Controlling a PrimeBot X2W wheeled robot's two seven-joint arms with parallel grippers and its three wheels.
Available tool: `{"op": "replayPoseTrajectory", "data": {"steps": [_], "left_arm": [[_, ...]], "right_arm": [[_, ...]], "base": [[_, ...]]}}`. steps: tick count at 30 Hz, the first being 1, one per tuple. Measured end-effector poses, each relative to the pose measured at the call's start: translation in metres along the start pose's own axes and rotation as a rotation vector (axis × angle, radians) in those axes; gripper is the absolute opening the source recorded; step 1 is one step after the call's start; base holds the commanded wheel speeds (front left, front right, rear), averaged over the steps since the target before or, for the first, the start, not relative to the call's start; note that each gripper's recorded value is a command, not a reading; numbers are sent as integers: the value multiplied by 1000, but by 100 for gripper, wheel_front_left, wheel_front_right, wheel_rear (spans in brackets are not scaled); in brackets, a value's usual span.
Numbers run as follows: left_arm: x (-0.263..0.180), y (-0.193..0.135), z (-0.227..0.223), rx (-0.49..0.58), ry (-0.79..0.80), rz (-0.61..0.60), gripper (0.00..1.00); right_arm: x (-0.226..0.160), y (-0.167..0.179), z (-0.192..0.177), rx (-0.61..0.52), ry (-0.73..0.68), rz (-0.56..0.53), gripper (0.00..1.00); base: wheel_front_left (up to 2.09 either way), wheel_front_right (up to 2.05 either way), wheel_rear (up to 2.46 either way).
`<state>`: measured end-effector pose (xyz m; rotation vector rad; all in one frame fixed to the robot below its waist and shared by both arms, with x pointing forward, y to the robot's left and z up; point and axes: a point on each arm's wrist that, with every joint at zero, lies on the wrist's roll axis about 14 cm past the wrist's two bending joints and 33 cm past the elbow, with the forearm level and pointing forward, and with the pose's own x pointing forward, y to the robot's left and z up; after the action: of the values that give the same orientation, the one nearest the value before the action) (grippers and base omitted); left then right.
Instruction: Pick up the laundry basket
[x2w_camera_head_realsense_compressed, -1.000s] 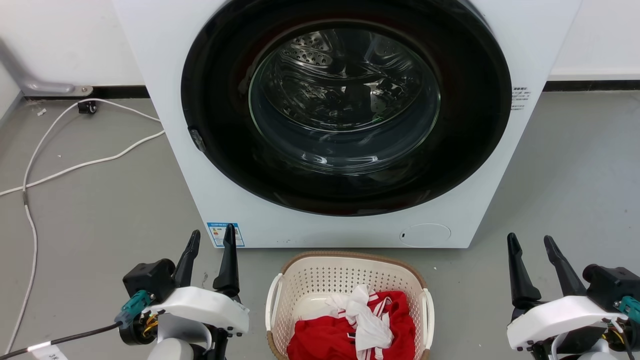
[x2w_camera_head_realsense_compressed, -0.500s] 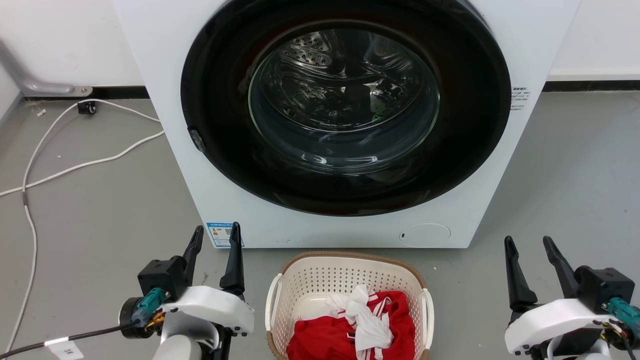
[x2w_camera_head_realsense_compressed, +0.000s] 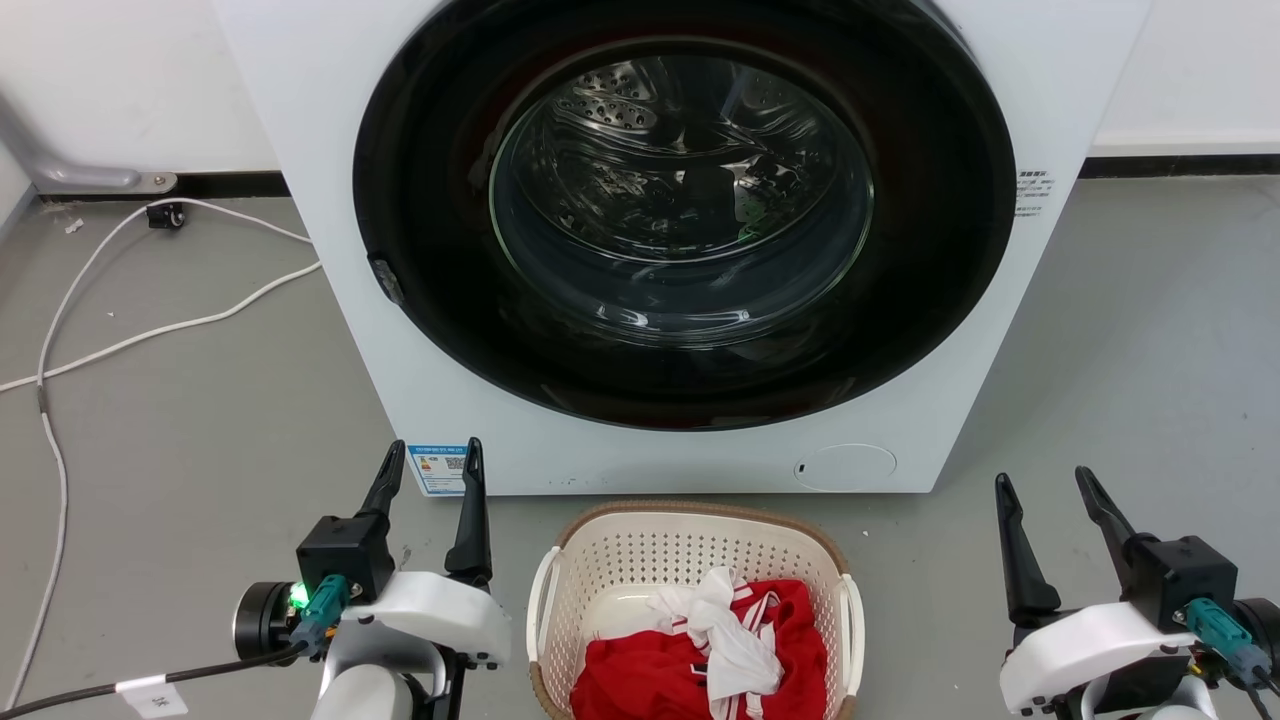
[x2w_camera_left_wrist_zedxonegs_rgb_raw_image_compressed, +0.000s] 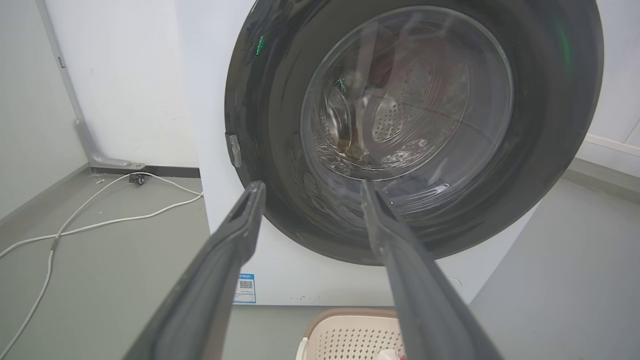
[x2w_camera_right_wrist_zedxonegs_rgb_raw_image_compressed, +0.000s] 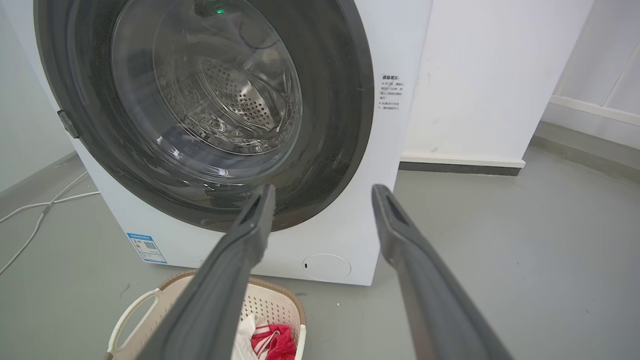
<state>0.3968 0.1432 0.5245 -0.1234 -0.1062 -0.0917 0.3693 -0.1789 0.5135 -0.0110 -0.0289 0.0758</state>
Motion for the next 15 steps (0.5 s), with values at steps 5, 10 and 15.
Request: {"op": "replayPoseTrajectory", "data": {"steps": [5, 10, 15], "left_arm": [[0, 0, 0, 34, -6, 0, 100], [0, 1, 1, 49, -8, 2, 100], [0, 2, 0, 50, -6, 4, 100]], "right_arm": [[0, 2, 0, -25, -2, 7, 100], [0, 2, -1, -38, -2, 11, 100], [0, 2, -3, -34, 3, 9, 100]], "base": [[0, 0, 0], [0, 0, 0], [0, 0, 0]]}}
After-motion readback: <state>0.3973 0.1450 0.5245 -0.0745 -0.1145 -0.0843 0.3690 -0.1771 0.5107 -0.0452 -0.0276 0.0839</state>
